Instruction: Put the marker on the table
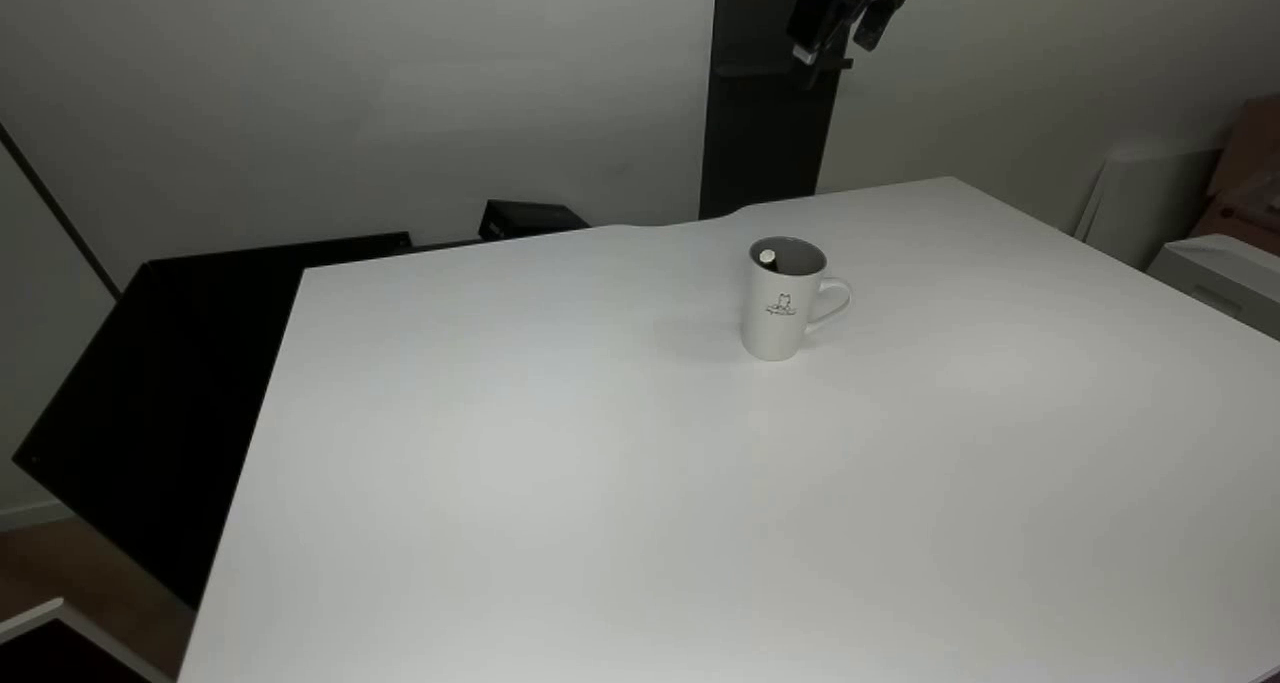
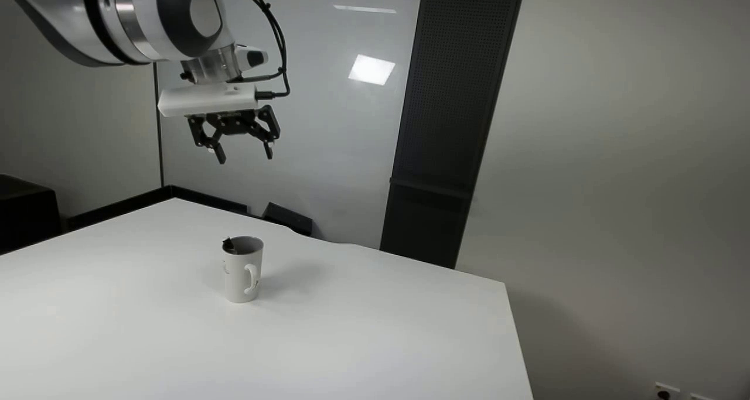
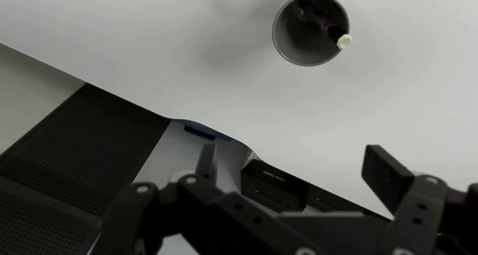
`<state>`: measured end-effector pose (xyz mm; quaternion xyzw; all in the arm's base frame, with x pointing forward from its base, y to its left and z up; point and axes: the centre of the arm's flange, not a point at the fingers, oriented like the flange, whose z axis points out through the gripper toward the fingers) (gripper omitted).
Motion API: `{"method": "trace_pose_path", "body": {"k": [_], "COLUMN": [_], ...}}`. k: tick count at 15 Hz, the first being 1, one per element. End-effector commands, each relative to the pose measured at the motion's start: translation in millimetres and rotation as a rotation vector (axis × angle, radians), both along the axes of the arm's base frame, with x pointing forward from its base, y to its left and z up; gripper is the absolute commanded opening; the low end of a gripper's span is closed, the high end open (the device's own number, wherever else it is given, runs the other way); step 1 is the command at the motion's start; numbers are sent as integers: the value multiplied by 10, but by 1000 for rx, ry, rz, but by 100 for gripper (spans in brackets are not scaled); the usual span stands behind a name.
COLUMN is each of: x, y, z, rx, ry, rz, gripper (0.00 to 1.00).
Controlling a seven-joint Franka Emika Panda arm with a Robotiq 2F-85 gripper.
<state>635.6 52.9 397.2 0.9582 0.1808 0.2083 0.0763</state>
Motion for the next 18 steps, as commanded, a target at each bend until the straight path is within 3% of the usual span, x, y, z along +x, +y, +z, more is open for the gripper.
{"method": "trace_pose_path", "body": {"k": [1, 7, 12, 18], "x": [0, 1, 47, 125], "y": [-3, -6, 129, 247], "z": [-1, -2, -339, -803], "rx": [0, 0, -88, -85], "ry": [0, 0, 12, 54], "rz": [0, 0, 43, 75], "gripper": [100, 100, 100, 100]}}
